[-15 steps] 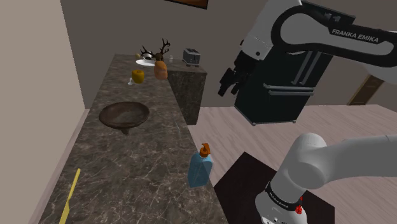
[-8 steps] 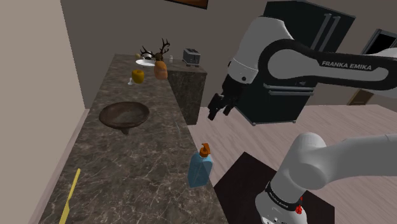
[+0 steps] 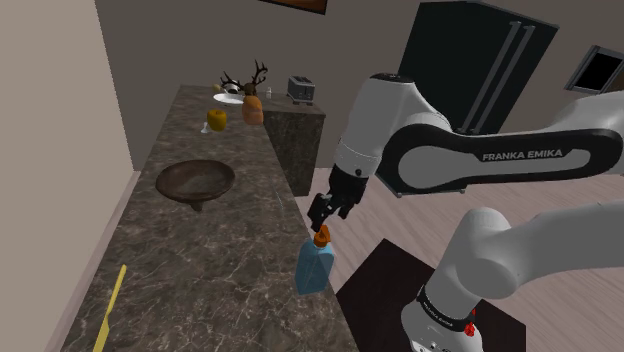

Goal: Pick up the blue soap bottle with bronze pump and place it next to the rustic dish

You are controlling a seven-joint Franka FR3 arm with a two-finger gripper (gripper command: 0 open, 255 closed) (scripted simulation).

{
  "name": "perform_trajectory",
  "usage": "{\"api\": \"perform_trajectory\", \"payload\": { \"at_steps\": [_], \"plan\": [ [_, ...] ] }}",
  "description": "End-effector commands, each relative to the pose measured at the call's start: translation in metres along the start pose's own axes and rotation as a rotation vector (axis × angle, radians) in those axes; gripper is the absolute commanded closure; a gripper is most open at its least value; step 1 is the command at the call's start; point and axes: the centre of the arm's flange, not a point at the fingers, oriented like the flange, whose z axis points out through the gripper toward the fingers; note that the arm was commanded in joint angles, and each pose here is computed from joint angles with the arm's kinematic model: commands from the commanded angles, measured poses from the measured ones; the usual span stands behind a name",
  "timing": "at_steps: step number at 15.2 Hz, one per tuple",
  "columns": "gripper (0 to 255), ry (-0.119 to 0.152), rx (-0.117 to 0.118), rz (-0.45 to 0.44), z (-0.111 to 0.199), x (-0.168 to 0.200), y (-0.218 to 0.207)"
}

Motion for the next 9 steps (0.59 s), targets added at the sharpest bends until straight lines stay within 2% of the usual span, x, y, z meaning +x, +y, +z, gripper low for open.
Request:
{"api": "perform_trajectory", "payload": {
  "at_steps": [1, 7, 9],
  "plan": [
    [0, -0.004, -0.005, 0.003, 0.012, -0.003, -0.006],
    [0, -0.004, -0.005, 0.003, 0.047, -0.004, -0.006],
    [0, -0.004, -0.006, 0.003, 0.047, -0.004, -0.006]
  ]
}}
